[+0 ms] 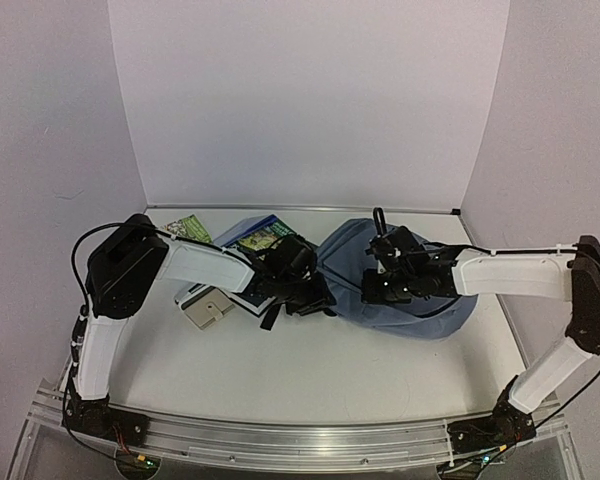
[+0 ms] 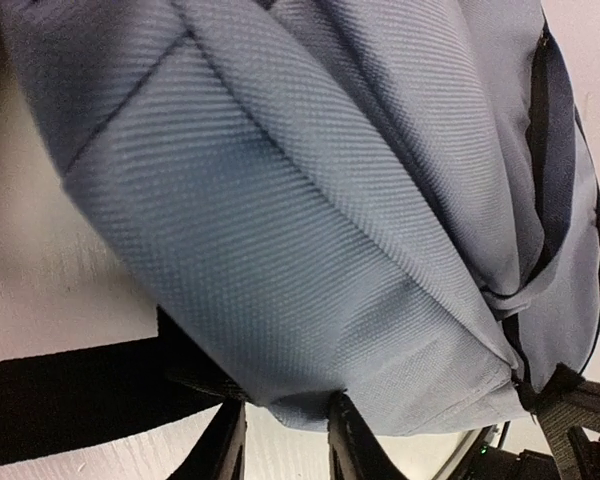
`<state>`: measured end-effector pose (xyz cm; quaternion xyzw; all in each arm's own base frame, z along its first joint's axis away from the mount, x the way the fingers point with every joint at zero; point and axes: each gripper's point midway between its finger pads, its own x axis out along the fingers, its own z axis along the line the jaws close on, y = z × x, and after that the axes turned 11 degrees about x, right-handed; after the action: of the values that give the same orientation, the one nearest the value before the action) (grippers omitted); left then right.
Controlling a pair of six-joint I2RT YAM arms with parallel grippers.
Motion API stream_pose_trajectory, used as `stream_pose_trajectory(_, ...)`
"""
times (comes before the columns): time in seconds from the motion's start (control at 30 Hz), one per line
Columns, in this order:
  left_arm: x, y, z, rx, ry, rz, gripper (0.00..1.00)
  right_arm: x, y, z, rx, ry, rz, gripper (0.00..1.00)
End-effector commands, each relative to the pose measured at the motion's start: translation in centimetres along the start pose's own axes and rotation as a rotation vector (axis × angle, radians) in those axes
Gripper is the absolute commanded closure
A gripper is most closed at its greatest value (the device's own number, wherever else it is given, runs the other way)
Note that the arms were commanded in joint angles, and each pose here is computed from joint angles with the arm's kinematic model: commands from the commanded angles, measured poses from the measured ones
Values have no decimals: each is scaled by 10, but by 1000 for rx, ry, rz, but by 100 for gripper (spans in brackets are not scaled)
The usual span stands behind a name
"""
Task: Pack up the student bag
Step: Adjust the student bag at the center of the board.
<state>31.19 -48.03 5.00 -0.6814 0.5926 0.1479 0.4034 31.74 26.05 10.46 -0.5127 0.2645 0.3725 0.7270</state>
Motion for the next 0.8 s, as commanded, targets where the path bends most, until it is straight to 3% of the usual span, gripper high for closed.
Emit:
stream_pose_trajectory(0.0, -8, -30, 10, 9, -9, -71, 88, -22, -2, 31, 56, -125, -10, 100)
stream_pose_trajectory(0.1, -19, -47, 13, 41, 11, -104, 100, -28, 7, 37, 61, -168, 25, 100)
stream_pose_trajectory(0.4, -36, -85, 13, 199, -11, -106, 100, -47, 26, 54, 12, -282, 99, 100)
stream_pose_trajectory(0.77, -23, -133, 27, 309, -113, -141, 100, -65, 55, 64, -43, -396, 179, 100)
